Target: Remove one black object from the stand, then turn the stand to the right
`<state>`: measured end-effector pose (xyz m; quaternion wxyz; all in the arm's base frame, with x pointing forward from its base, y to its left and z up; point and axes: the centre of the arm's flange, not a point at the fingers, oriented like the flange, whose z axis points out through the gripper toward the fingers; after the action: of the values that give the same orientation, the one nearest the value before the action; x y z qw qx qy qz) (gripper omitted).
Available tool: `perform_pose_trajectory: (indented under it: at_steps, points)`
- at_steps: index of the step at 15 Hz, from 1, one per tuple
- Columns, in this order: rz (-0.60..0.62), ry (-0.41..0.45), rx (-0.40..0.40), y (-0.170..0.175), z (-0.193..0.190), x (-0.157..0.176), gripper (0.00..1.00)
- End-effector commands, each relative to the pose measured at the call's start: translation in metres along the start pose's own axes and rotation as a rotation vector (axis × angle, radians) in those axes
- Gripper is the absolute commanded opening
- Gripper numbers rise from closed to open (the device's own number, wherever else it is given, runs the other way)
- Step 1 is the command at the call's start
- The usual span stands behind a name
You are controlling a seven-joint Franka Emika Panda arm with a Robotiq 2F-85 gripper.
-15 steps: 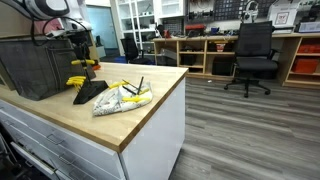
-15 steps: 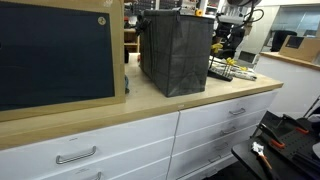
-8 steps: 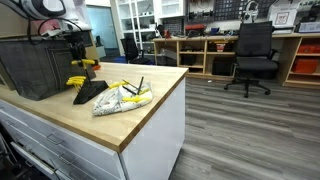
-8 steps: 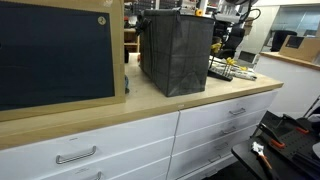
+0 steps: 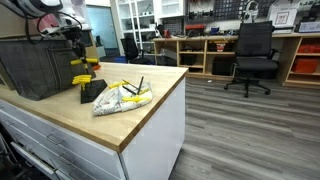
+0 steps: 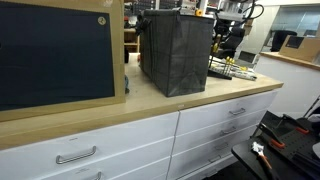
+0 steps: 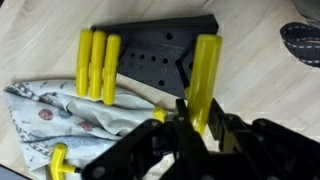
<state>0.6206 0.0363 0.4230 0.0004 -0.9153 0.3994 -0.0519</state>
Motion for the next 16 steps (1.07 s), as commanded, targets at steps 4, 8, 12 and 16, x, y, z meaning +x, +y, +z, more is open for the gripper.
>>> perform_pose_trajectory:
  at_steps: [4, 8, 12, 16]
  points:
    - [-0.087, 0.077, 0.004, 0.019, -0.039, -0.041, 0.06]
    - [-0.106, 0.091, 0.014, 0.024, -0.056, -0.057, 0.06]
    - [-0.096, 0.078, 0.014, 0.029, -0.056, -0.059, 0.06]
    - [-0.064, 0.093, 0.023, 0.038, -0.064, -0.046, 0.06]
